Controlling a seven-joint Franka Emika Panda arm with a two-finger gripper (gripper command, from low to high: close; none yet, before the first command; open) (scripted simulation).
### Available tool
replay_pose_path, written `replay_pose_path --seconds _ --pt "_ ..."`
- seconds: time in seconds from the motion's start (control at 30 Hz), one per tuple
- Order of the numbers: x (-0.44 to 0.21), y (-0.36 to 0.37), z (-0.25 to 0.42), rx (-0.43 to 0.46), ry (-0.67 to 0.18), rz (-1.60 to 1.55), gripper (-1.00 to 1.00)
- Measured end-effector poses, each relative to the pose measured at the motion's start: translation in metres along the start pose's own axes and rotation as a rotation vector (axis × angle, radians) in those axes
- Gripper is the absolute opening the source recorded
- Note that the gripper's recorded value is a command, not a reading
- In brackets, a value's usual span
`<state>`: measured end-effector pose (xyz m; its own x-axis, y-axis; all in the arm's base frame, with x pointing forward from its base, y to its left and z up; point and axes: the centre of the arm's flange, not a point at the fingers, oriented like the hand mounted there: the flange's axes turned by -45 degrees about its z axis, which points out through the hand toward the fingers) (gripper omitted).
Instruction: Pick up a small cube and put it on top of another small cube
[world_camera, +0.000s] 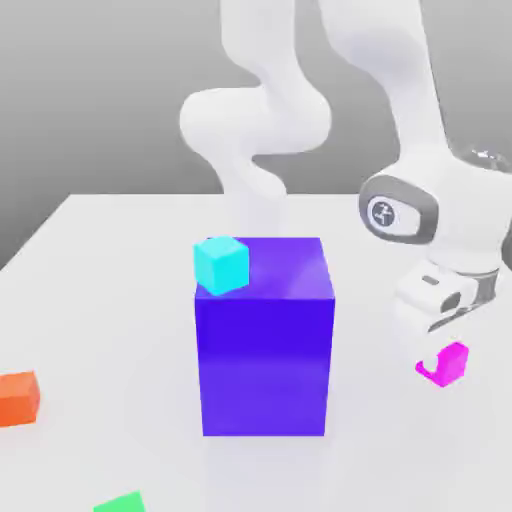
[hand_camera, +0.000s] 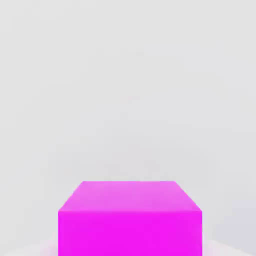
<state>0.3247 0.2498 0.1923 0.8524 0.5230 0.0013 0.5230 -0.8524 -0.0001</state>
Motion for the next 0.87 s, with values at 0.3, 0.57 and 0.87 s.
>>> replay_pose_path --seconds 0.3,0.57,0.87 --pt "0.046 0.201 -0.020 -0.005 -0.008 0.745 -1.00" --pt "-0.001 0.396 -0.044 -0.001 -0.003 1.407 -1.00" --pt "-0.024 0.442 0.008 0.000 0.001 1.565 1.00"
